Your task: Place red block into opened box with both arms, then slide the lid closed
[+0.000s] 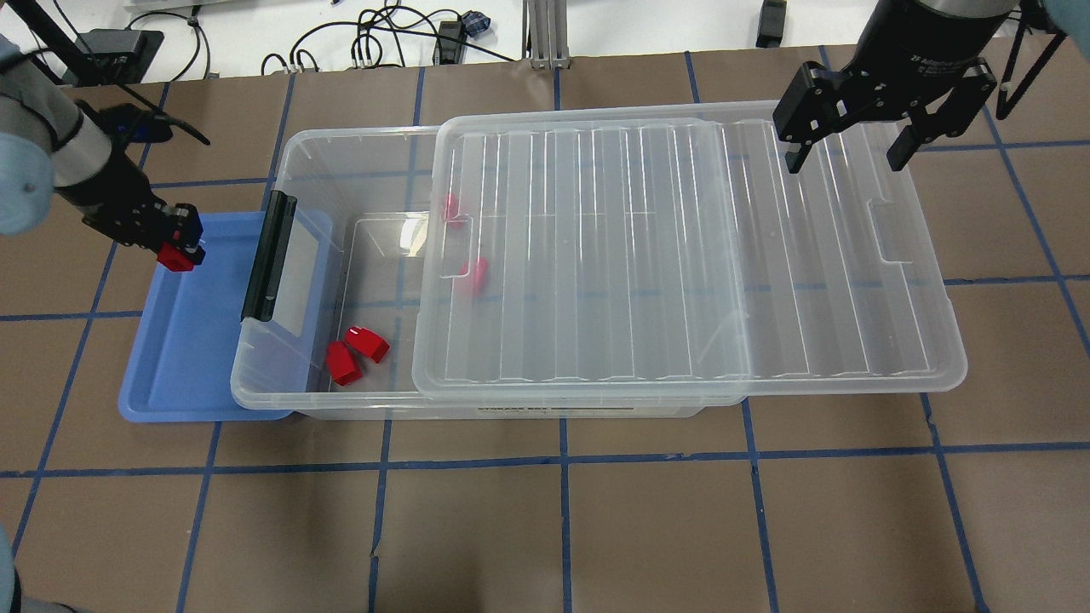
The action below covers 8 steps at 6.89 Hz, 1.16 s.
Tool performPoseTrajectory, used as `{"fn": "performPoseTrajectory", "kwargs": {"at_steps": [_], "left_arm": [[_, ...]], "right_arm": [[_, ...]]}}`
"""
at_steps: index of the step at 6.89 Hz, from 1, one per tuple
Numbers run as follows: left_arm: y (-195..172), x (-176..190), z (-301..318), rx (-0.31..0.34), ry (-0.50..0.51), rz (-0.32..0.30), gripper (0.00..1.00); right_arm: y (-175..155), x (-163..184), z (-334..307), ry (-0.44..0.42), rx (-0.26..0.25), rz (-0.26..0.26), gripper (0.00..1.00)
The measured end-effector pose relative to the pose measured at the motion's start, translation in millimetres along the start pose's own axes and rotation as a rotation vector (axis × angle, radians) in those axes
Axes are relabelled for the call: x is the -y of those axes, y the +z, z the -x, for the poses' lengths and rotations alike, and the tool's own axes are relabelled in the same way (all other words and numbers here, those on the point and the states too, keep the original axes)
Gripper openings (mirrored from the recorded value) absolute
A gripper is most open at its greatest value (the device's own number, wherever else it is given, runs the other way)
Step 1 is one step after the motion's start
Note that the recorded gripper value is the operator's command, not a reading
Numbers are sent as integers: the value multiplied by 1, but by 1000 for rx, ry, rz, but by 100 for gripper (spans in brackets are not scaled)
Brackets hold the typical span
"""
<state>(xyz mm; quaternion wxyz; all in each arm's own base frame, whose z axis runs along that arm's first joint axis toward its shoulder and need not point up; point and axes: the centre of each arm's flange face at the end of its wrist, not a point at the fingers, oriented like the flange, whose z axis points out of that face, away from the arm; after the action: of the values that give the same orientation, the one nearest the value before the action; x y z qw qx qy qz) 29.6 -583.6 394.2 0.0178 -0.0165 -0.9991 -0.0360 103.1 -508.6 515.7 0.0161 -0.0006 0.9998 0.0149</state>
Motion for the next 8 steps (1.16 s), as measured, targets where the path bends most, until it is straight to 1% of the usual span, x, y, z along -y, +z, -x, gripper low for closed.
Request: {"fn": "performPoseTrajectory", "kwargs": {"at_steps": [1,2,3,5,6,7,8], "left_arm": [[-9,2,-56,1,-43,-1,0],[1,6,-101,3,-84,-1,0],[18,9,-131,5,-104,-18,0],[74,9,-156,6,-105,-57,0],[102,4,-157,6,-100,-75,0],[122,0,-157,6,-96,-79,0],[136,-2,-156,7,-94,-70,0]], "right_arm": [[0,0,0,0,1,0,100],[1,1,0,0,2,2,100],[1,1,0,-1,1,3,100],[1,1,-1,1,-5,6,100],[-2,-2,-4,5,-27,8,100],[-3,-2,-6,11,-52,8,100],[-3,1,-8,17,-58,9,100]]}}
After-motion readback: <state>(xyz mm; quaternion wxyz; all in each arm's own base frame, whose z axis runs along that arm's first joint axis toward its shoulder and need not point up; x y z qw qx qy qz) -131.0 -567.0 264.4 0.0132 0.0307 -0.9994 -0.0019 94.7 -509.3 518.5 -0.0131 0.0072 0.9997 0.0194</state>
